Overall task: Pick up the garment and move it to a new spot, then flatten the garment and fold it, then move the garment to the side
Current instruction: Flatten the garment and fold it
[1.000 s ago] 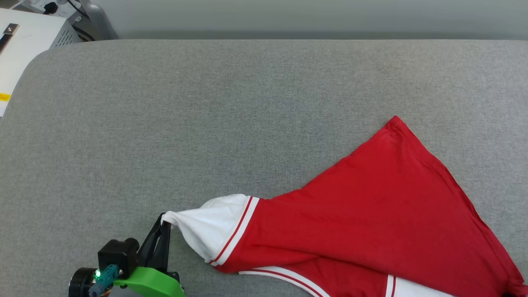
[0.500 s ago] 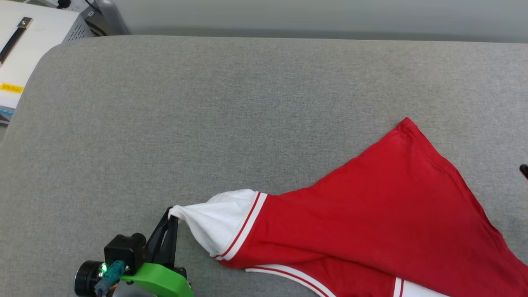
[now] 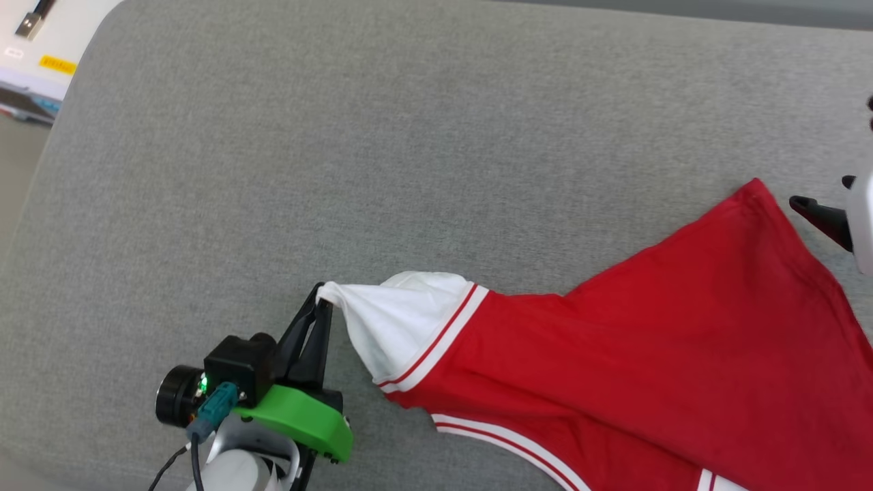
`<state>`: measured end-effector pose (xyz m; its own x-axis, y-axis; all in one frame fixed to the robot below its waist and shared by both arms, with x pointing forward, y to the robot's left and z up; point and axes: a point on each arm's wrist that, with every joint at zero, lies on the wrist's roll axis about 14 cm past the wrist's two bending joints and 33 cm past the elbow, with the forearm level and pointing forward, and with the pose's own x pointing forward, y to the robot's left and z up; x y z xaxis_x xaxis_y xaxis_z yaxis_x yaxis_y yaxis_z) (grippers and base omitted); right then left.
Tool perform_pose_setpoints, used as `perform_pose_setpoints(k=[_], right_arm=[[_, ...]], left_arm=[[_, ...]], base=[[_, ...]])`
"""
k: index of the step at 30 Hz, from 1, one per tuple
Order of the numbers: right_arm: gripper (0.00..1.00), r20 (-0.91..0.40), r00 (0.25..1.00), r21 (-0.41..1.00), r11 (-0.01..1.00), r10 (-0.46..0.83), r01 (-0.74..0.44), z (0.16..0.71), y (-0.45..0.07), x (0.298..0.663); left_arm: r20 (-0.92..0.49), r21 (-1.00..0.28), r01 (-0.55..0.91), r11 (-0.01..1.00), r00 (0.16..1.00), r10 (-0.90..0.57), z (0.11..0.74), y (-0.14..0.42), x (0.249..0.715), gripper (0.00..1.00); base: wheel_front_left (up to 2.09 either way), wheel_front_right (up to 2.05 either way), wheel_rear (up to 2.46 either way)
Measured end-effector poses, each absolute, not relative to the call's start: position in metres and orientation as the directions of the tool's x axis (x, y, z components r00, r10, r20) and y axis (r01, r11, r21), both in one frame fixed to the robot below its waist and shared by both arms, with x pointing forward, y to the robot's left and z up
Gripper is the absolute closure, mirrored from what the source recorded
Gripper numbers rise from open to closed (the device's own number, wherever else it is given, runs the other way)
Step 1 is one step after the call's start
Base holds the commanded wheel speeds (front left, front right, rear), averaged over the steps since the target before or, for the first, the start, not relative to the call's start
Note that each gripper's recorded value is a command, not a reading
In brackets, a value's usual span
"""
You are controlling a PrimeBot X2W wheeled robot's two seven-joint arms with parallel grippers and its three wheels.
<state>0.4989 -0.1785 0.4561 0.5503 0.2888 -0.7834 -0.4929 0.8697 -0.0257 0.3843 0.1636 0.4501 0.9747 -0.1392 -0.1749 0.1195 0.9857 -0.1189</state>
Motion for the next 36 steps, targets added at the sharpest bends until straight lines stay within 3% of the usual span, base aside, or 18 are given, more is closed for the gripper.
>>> perform_pose_setpoints(k=[6, 13, 14, 15, 16, 23, 28, 36], right_arm=[[0.0, -0.858, 0.442, 0.007, 0.868, 0.26, -0.497, 0.402, -0.164, 0.512], [0.0, -0.909, 0.338, 0.041, 0.859, 0.244, -0.51, 0.351, -0.159, 0.503], [0.37, -0.909, 0.338, 0.036, 0.856, 0.242, -0.516, 0.351, -0.159, 0.504], [0.96, -0.906, 0.346, 0.031, 0.853, 0.244, -0.521, 0.351, -0.159, 0.505], [1.0, -0.899, 0.357, 0.034, 0.853, 0.254, -0.521, 0.351, -0.159, 0.505], [1.0, -0.739, 0.553, 0.071, 0.861, 0.385, -0.504, 0.392, -0.143, 0.524], [1.0, -0.514, 0.729, 0.071, 0.87, 0.452, -0.489, 0.457, -0.142, 0.537], [1.0, -0.198, 0.878, 0.002, 0.896, 0.436, -0.444, 0.551, -0.163, 0.529]], left_arm=[[-0.19, -0.119, 0.113, 0.986, 0.973, -0.134, 0.441, 0.164, 0.391, 1.0], [-0.223, -0.114, 0.089, 0.99, 0.968, -0.112, 0.426, 0.171, 0.39, 1.0], [-0.228, -0.113, 0.084, 0.99, 0.967, -0.109, 0.424, 0.172, 0.39, 1.0], [-0.229, -0.112, 0.082, 0.99, 0.968, -0.106, 0.423, 0.173, 0.39, 1.0], [-0.23, -0.111, 0.08, 0.991, 0.968, -0.104, 0.422, 0.174, 0.39, 1.0], [-0.197, -0.099, 0.083, 0.992, 0.975, -0.101, 0.432, 0.178, 0.391, 1.0], [-0.13, -0.061, 0.114, 0.992, 0.984, -0.121, 0.455, 0.181, 0.395, 1.0], [0.084, 0.044, 0.192, 0.98, 0.977, -0.195, 0.536, 0.18, 0.429, 1.0]], base=[[0.0, 0.0, 0.0], [0.0, 0.0, 0.0], [0.0, 0.0, 0.0], [0.0, 0.0, 0.0], [0.0, 0.0, 0.0], [0.0, 0.0, 0.0], [0.0, 0.0, 0.0], [0.0, 0.0, 0.0]])
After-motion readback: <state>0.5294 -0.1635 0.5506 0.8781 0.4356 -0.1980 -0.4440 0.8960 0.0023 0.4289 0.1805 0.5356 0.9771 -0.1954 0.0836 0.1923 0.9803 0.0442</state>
